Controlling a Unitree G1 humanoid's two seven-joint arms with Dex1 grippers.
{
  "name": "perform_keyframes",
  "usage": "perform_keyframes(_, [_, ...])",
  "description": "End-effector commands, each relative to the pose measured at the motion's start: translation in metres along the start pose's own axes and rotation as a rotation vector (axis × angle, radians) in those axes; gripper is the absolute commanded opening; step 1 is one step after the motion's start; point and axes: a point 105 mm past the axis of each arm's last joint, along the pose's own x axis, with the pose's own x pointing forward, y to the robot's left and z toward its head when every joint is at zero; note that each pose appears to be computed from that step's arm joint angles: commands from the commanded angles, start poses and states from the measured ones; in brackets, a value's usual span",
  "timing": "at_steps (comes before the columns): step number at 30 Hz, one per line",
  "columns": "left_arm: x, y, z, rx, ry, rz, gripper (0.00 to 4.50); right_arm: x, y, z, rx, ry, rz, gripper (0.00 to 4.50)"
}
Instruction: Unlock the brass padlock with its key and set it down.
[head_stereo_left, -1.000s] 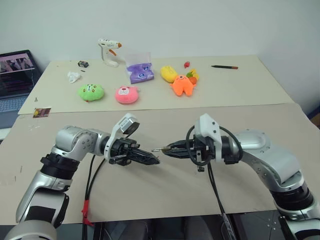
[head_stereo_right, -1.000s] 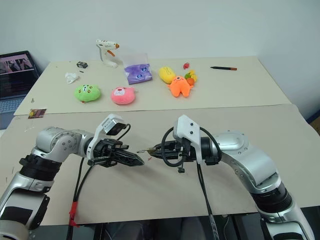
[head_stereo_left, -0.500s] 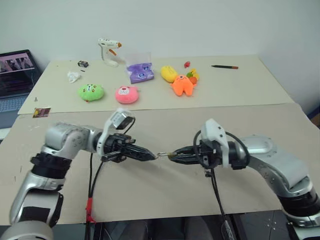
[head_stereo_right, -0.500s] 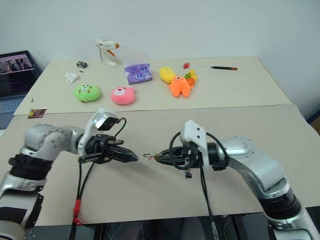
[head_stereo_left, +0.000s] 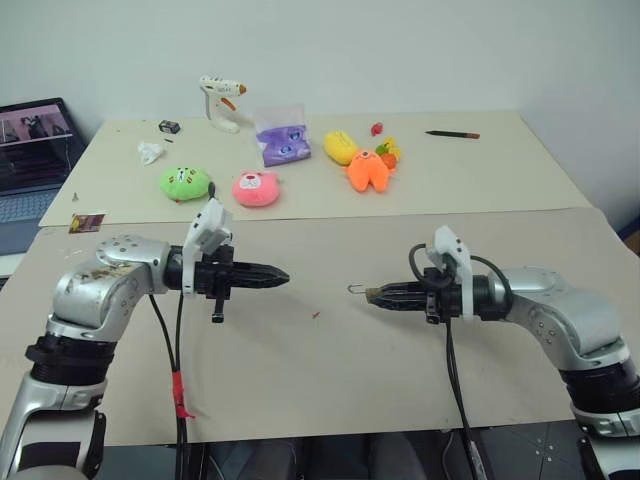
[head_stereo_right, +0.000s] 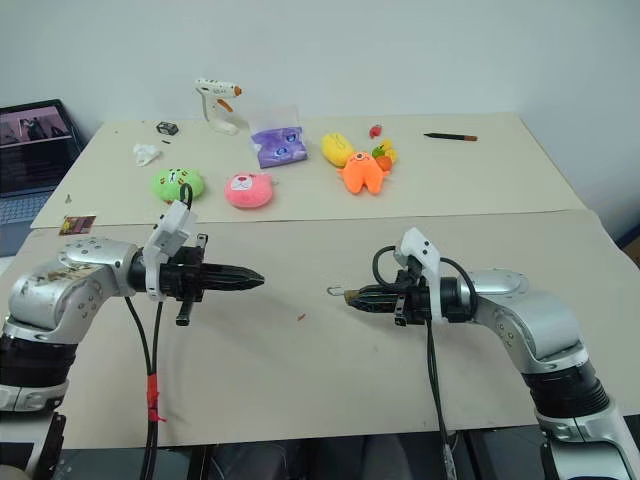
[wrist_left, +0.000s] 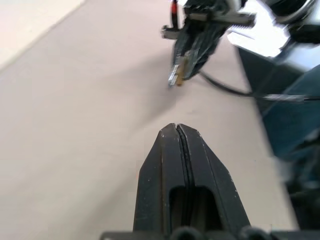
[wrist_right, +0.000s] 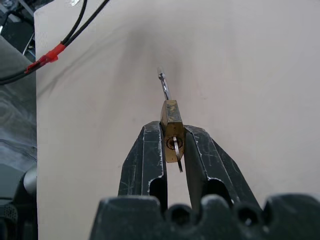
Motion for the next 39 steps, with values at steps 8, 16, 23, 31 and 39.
perform_keyframes(8, [-0.010, -0.007, 0.019, 0.248, -0.035, 0.146, 0.03, 0.038, 0.005, -0.004, 0.374, 0.107, 0.197, 0.15])
perform_keyframes(16, [-0.010, -0.026, 0.023, 0.244, -0.040, 0.147, 0.03, 0.062, -0.018, -0.043, 0.389, 0.280, 0.105, 0.15])
perform_keyframes(23, [-0.008, -0.034, 0.019, 0.221, -0.034, 0.142, 0.00, 0.040, -0.047, -0.058, 0.389, 0.326, 0.022, 2.60])
perform_keyframes(31, [-0.001, -0.032, 0.018, 0.213, -0.055, 0.111, 0.00, -0.024, -0.060, -0.069, 0.380, 0.407, -0.050, 4.45])
perform_keyframes(39, [0.000, -0.033, 0.002, 0.174, -0.023, 0.059, 0.26, -0.067, -0.061, -0.033, -0.181, 0.330, -0.067, 4.50])
